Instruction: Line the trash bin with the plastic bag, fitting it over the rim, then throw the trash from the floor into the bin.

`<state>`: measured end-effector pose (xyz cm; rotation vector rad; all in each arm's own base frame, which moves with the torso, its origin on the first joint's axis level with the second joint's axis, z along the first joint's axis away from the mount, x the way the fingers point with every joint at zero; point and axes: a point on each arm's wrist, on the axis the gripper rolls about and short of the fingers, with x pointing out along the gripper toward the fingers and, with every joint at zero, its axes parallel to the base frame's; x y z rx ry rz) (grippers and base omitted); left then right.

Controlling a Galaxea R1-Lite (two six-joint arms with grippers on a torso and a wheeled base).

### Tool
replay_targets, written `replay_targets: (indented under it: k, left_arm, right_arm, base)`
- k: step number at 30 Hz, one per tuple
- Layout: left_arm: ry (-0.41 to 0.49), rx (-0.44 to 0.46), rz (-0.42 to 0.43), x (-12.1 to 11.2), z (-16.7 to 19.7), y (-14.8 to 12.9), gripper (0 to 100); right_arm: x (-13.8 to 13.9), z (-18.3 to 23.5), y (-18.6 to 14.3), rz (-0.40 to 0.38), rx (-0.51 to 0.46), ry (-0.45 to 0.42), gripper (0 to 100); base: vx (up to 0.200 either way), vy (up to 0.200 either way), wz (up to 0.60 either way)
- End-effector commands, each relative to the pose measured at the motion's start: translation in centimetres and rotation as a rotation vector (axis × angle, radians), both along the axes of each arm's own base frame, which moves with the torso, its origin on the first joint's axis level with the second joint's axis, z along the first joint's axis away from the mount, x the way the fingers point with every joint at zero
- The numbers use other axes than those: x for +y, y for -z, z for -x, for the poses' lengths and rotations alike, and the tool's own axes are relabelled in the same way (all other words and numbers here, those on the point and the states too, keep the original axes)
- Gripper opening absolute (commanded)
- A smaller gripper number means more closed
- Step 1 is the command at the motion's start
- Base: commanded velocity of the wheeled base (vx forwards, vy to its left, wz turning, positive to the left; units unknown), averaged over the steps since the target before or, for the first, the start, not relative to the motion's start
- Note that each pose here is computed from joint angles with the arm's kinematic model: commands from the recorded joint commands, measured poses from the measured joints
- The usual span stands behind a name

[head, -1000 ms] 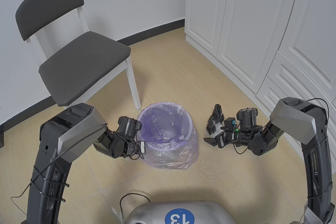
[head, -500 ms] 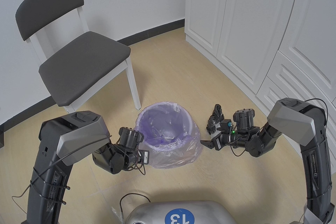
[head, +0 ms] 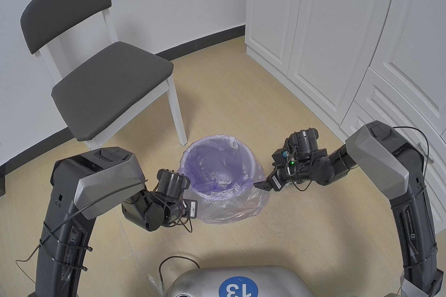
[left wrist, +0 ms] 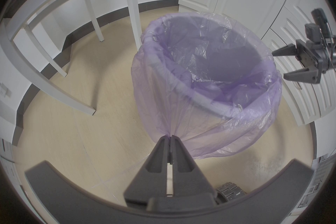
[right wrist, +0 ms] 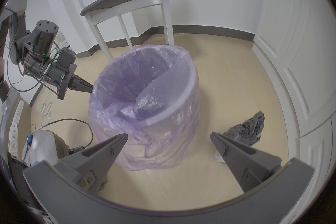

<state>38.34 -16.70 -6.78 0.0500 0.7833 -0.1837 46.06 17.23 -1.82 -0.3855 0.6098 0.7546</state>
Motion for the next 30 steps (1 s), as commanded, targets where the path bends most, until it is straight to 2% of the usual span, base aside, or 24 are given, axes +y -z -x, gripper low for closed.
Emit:
replay_targets:
  k: [1,2,7,10,17,21,26,30]
  left_arm:
    - [-0.004,0.0,0.0,0.1,0.0,0.0,0]
    - [-0.003,0.0,-0.001,0.1,0.0,0.0,0]
    - [-0.008,0.001,-0.003,0.4,-0.1,0.0,0]
    - [-0.012,-0.001,-0.003,0.5,-0.2,0.0,0]
    - [-0.029,-0.014,-0.001,1.2,-0.8,-0.2,0]
    - [-0.003,-0.03,-0.038,1.7,-1.6,-0.1,0]
    - [0.022,-0.025,-0.062,2.0,-1.6,-0.1,0]
    - [0.065,0.002,-0.101,2.3,-0.6,0.0,0]
  right_arm:
    - [0.7,-1.5,1.0,0.069,0.037,-0.062,100]
    - [0.5,-1.7,1.1,0.094,0.047,-0.079,0]
    - [0.6,-2.6,0.6,0.129,0.087,-0.107,0]
    - [0.5,-2.5,1.7,0.137,0.12,-0.108,0]
    - [-0.3,-2.9,2.0,0.145,0.107,-0.105,0]
    - [-0.6,-3.0,2.1,0.154,0.105,-0.11,0]
    - [-0.6,-2.9,3.8,0.175,0.119,-0.116,0]
    - [-0.4,-2.7,4.4,0.185,0.132,-0.13,0]
  base:
    - [0.0,0.0,0.0]
    - [0.0,0.0,0.0]
    - [0.0,0.0,0.0]
    - [0.0,0.0,0.0]
    - [0.0,0.0,0.0]
    - [0.0,0.0,0.0]
    - [0.0,0.0,0.0]
    - [0.0,0.0,0.0]
